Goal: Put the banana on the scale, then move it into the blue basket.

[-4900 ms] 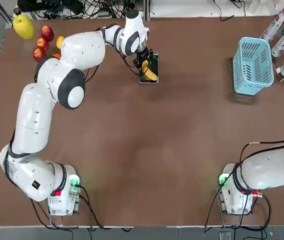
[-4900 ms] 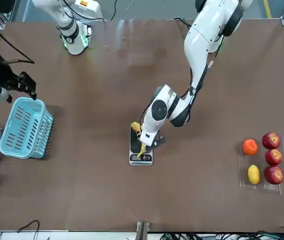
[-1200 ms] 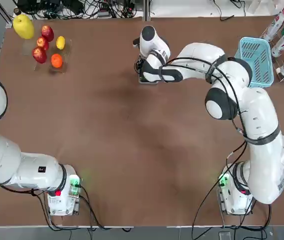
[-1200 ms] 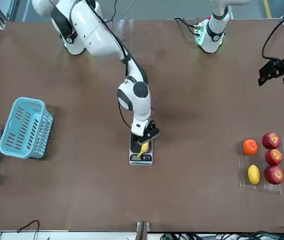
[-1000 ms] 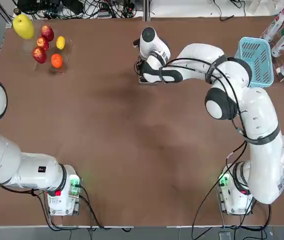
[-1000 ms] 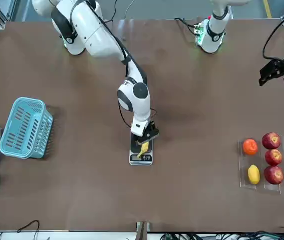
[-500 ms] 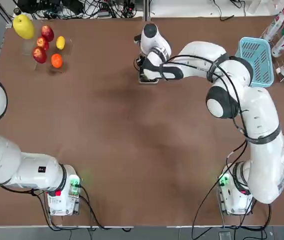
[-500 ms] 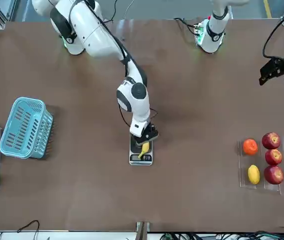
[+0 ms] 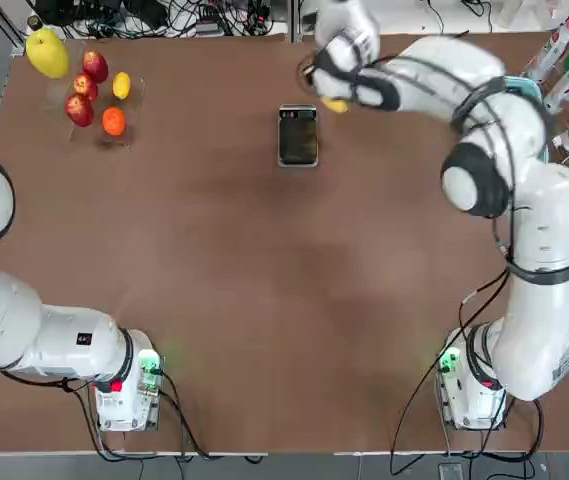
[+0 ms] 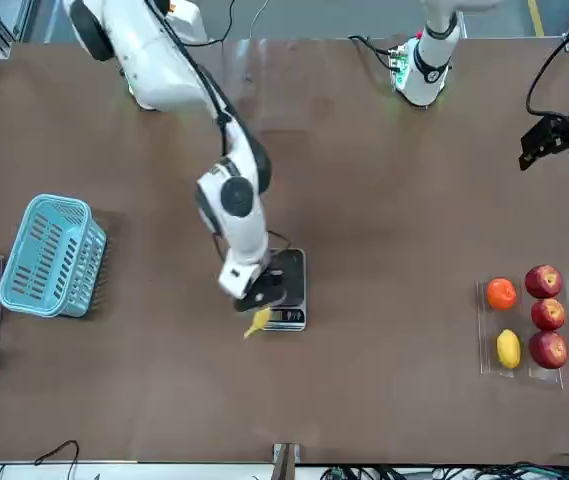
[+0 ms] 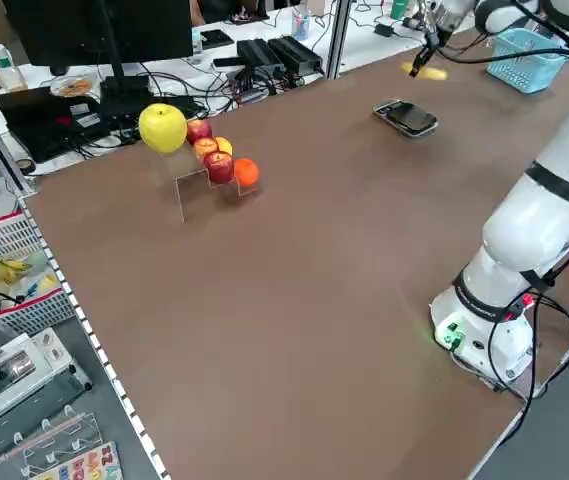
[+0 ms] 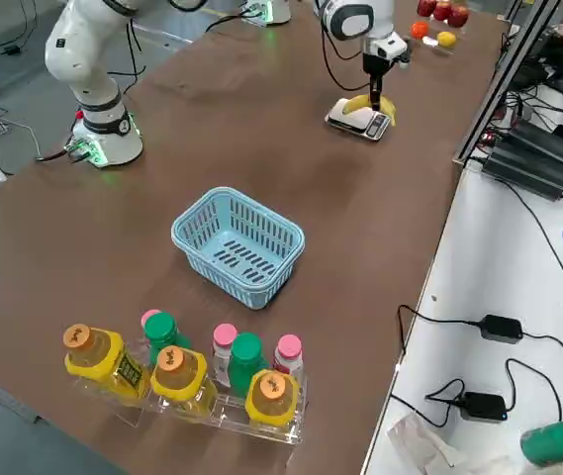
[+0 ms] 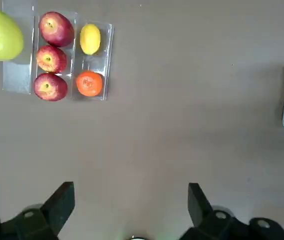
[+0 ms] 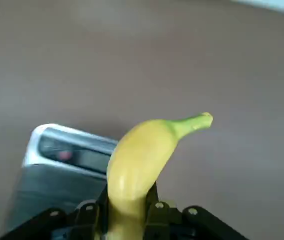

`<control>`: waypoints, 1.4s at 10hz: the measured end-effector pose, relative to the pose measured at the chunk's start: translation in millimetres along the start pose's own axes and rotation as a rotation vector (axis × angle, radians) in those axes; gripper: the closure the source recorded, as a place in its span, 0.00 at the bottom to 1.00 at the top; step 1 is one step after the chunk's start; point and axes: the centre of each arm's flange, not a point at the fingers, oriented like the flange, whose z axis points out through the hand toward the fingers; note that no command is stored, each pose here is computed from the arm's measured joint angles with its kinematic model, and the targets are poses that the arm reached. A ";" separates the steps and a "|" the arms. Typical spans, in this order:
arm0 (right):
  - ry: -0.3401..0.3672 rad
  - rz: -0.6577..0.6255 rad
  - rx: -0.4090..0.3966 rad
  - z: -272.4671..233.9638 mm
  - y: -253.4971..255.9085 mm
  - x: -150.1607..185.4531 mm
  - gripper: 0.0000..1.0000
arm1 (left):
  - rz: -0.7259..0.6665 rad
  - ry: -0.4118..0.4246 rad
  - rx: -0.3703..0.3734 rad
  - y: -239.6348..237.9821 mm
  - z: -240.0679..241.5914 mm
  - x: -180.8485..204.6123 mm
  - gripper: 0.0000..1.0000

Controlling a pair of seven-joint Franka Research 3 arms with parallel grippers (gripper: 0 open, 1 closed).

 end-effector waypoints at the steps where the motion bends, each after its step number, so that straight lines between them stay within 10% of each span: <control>1: -0.006 0.000 -0.028 -30.7 72.7 3.3 0.71 | -0.002 0.001 0.000 -1.3 -0.3 0.0 0.00; 6: -0.155 -0.024 -0.053 -168.7 315.0 -66.6 0.73 | -0.001 0.004 0.000 -1.0 -1.7 -0.2 0.00; 14: -0.204 0.145 -0.084 -88.0 527.4 -222.2 0.73 | -0.007 0.004 0.000 -3.8 -1.8 -0.1 0.00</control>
